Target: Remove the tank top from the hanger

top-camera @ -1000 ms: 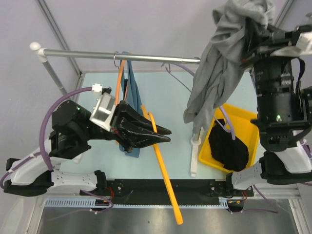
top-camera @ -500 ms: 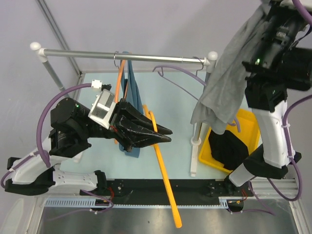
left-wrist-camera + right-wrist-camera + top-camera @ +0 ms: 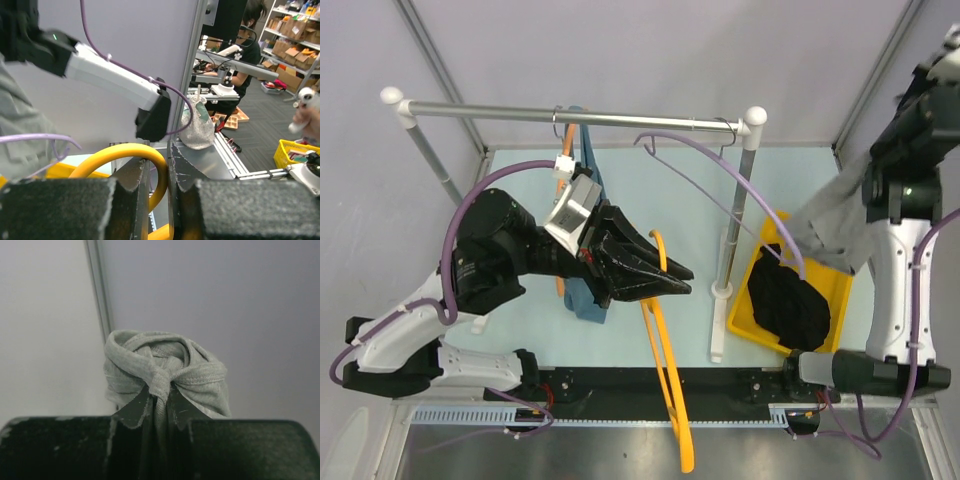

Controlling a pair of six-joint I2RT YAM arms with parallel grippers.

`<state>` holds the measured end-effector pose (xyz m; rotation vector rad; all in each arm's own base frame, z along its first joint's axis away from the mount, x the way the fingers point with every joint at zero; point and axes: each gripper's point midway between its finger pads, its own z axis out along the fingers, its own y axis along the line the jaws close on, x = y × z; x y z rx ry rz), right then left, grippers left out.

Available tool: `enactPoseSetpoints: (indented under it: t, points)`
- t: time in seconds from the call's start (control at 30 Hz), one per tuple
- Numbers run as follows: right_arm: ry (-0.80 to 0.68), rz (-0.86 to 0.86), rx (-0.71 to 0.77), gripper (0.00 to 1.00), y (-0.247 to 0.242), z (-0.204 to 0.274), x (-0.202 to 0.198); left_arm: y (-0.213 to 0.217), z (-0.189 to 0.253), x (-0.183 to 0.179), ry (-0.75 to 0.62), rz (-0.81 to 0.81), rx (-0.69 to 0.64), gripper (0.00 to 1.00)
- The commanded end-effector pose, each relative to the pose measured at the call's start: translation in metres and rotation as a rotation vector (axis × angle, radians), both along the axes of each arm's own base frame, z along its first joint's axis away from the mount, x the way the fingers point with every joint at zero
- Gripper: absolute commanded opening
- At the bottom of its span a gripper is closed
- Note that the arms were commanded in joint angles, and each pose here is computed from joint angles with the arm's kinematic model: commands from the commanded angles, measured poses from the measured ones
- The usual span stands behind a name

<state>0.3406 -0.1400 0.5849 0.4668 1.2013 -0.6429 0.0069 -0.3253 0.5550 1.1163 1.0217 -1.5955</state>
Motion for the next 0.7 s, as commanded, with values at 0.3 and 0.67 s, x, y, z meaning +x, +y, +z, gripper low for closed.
enactPoseSetpoints:
  t: [0.3,0.67]
  points:
    - [0.067,0.245,0.282,0.00,0.044,-0.129,-0.055,0.000,0.007,0.010,0.053,-0.021,-0.022,0.00]
    - [0.063,0.286,0.424,0.00,0.062,-0.109,-0.134,-0.001,-0.002,0.014,0.072,-0.031,-0.018,0.00]
